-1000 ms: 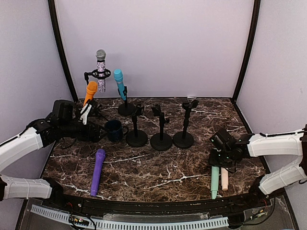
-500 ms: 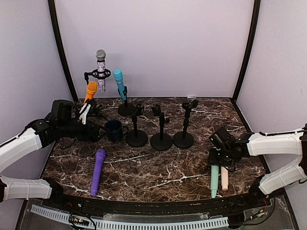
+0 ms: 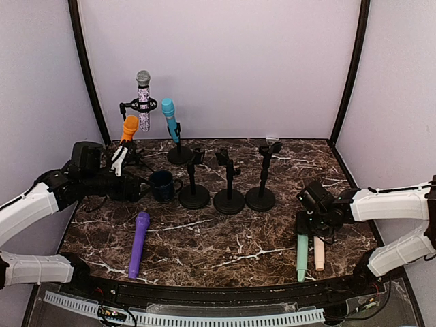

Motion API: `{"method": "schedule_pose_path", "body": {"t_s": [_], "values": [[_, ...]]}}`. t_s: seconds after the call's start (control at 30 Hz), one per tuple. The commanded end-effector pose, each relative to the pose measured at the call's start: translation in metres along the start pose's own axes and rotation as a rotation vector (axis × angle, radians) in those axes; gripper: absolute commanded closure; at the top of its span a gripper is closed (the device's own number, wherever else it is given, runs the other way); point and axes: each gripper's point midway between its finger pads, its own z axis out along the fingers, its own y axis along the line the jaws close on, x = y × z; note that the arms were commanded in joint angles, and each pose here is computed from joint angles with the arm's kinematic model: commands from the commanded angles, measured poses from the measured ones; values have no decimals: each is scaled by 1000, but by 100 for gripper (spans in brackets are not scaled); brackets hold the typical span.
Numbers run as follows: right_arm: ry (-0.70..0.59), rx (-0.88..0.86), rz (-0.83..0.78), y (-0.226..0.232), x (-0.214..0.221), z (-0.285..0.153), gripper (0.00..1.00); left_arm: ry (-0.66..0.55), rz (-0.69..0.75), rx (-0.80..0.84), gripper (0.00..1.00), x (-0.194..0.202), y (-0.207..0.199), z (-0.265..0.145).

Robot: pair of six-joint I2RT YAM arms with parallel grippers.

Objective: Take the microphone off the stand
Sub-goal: Place the microphone at the center of the board, then pick up the microphone stand with the microphone from the corner of the board.

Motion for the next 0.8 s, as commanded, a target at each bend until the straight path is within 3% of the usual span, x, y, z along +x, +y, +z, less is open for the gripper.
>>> {"method": "schedule_pose_path", "body": {"t_s": [0.0, 0.57, 0.77], "values": [[-27, -5, 3, 4, -10, -4, 42, -5, -6, 5, 12, 2, -1, -5], [-110, -100, -1, 21, -38, -45, 41, -47, -4, -38, 12, -4, 4, -12], [-184, -164, -15, 27, -55, -74, 39, -113, 0, -87, 12, -11, 9, -26]]}}
